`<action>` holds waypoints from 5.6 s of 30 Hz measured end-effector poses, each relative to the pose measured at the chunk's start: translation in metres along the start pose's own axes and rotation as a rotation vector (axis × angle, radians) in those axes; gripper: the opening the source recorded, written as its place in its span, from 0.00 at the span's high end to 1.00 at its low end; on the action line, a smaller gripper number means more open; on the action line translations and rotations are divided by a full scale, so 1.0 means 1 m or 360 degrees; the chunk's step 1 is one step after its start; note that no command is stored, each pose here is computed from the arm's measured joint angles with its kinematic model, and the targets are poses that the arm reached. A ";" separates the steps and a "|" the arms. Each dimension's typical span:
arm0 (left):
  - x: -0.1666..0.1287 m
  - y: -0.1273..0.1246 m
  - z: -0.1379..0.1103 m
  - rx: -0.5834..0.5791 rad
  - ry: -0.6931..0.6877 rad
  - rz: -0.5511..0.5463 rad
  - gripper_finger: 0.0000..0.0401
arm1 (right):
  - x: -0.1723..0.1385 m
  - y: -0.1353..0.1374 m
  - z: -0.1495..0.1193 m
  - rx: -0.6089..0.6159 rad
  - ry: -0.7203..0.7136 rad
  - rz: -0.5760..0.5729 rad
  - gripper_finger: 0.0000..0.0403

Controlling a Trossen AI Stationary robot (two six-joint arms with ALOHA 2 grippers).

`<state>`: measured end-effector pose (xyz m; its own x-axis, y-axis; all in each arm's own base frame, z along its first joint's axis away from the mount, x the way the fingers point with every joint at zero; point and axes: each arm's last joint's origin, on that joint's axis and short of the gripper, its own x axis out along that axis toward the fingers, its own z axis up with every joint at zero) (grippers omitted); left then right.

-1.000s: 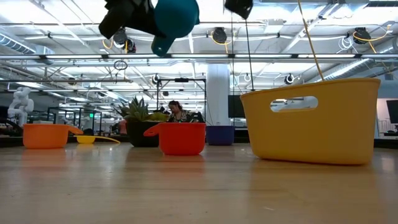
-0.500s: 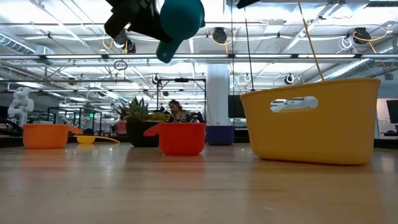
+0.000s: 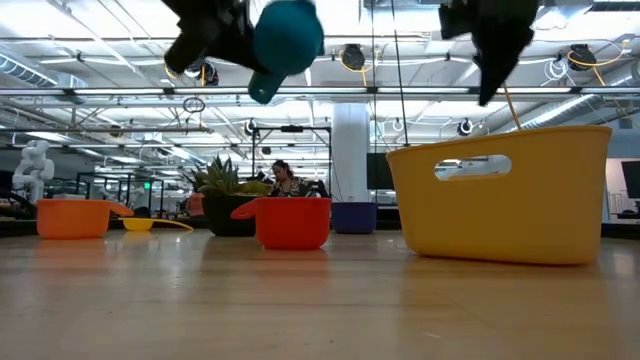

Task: Nest measuring cups in basket
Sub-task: Stack the measuring cups on the red measuring cup

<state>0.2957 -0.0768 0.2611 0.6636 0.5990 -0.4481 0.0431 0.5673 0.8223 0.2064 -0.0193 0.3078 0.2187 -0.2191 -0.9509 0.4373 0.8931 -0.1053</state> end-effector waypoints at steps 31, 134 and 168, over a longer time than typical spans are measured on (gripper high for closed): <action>0.052 -0.112 -0.006 0.0013 0.0215 0.0363 0.93 | 0.062 -0.015 -0.089 0.0299 0.0448 -0.0037 0.58; 0.026 -0.136 -0.031 0.0277 0.0335 -0.0323 0.60 | 0.042 0.004 -0.049 -0.0021 -0.0429 0.0292 0.58; 0.001 -0.008 -0.090 0.0176 0.0865 -0.0940 0.60 | 0.028 0.039 -0.024 -0.0447 -0.0821 0.0454 0.58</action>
<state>0.2291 -0.0299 0.2226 0.0542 0.4250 -0.9036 0.3653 0.8337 0.4141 0.2087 0.0185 0.2702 0.7138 -0.0561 -0.6981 0.0709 0.9975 -0.0077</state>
